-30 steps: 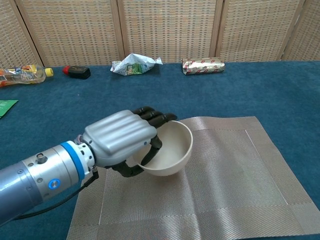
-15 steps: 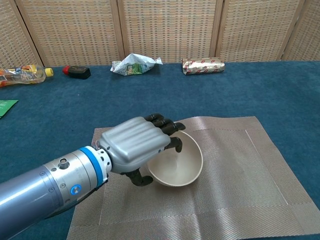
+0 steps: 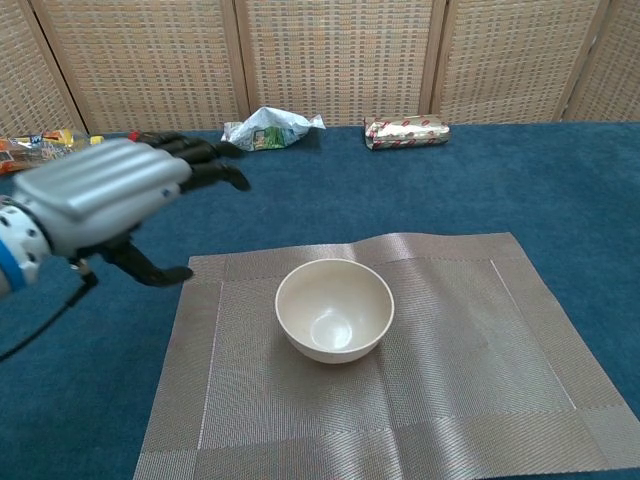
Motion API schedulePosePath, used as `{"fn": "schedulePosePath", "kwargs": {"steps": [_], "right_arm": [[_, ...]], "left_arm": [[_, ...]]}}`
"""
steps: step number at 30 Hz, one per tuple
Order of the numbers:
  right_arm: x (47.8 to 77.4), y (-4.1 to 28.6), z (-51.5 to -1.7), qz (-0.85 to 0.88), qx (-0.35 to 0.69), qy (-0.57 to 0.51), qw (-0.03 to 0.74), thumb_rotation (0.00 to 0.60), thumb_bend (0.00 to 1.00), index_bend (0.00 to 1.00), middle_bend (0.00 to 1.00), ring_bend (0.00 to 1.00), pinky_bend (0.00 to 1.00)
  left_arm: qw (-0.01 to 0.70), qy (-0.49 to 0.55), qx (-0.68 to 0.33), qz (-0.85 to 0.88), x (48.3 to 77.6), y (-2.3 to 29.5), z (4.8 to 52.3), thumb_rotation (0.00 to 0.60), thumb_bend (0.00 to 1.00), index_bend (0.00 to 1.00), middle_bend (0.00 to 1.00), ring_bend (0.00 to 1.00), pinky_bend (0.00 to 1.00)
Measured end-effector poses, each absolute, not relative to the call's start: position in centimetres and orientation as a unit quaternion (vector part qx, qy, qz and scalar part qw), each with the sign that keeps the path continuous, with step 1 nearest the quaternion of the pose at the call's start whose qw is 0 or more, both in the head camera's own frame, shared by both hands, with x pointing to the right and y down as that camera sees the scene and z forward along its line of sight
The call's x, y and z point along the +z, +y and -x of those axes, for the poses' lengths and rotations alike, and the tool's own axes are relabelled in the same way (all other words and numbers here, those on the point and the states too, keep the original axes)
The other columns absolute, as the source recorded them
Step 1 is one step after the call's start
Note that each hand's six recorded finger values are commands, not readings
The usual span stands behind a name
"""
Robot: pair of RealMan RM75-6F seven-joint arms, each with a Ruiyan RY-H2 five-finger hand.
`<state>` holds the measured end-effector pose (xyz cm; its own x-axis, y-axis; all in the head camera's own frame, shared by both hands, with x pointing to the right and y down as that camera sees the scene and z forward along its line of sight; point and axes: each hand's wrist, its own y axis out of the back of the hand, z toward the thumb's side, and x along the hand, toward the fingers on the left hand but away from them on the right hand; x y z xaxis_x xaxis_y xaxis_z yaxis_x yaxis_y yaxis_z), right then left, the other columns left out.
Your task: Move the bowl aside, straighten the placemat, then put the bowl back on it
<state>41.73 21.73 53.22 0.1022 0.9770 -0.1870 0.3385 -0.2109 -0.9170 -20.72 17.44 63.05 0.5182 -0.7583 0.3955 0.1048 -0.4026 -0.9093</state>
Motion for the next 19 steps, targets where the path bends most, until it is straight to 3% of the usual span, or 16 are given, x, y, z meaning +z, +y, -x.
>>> {"fn": "schedulePosePath", "kwargs": {"steps": [7,19], "right_arm": [[54.0,21.9,-41.7,0.645,0.456,-0.488,0.371,0.6,0.13,0.02,0.0,0.0,0.0],[55.7,22.2,-41.6,0.647,0.508,-0.436,0.367,0.6,0.13,0.02,0.0,0.0,0.0]], "left_arm": [[0.476,0.323,-0.473,0.667,59.9,17.2,29.2,0.6,0.24,0.09,0.0,0.0,0.0],[0.462,0.394,-0.549,0.574,57.0,21.9,42.7,0.6,0.23,0.0,0.0,0.0,0.0]]}}
